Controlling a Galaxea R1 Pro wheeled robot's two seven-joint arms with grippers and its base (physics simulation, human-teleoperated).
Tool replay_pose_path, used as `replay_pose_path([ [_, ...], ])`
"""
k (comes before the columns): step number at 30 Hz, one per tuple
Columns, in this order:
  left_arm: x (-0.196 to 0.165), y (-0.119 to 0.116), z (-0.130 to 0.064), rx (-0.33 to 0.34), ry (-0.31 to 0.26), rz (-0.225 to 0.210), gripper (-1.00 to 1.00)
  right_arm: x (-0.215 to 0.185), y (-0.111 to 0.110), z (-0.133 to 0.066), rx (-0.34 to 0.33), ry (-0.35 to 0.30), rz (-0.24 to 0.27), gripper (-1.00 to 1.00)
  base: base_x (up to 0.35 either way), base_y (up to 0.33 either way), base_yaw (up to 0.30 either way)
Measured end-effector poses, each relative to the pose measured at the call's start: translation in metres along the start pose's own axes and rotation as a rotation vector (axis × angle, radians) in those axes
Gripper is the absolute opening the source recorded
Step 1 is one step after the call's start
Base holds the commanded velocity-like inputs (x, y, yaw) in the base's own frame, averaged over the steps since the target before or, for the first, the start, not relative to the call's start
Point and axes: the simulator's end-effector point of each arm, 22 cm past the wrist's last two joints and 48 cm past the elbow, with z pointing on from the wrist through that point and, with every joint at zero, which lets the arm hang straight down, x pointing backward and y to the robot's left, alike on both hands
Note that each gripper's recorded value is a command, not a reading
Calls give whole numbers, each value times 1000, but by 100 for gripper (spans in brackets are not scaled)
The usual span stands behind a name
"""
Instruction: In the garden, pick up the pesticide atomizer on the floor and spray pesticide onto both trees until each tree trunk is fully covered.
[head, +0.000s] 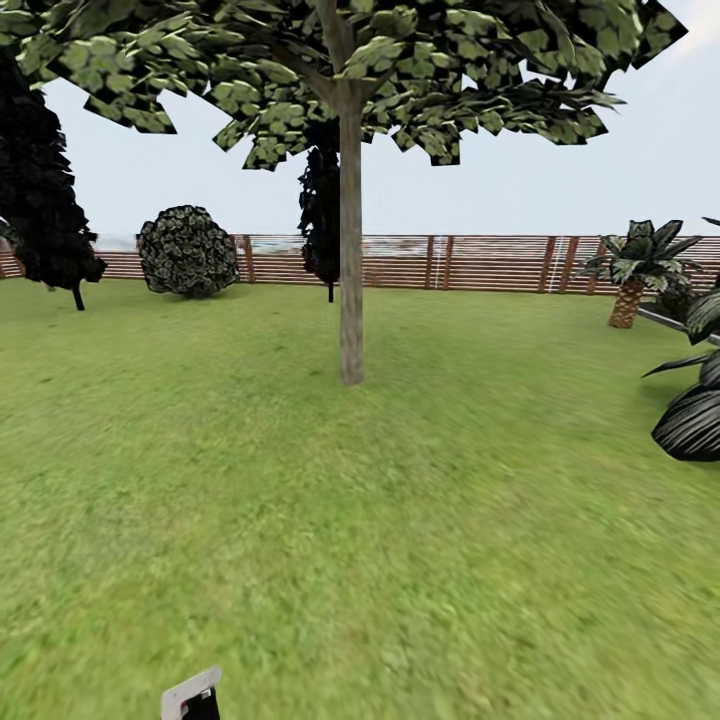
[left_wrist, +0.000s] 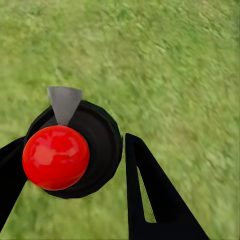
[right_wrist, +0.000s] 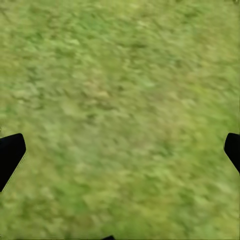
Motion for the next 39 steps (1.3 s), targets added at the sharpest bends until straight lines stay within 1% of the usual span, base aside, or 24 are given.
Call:
replay_pose_path([
  [32,0,0,0,0,1,-1,-100,1,0,0,-1,2,-1,100,335,0,0],
  [39,0,0,0,1,-1,-1,-100,0,1,0,-2,0,-2,100,335,0,102],
])
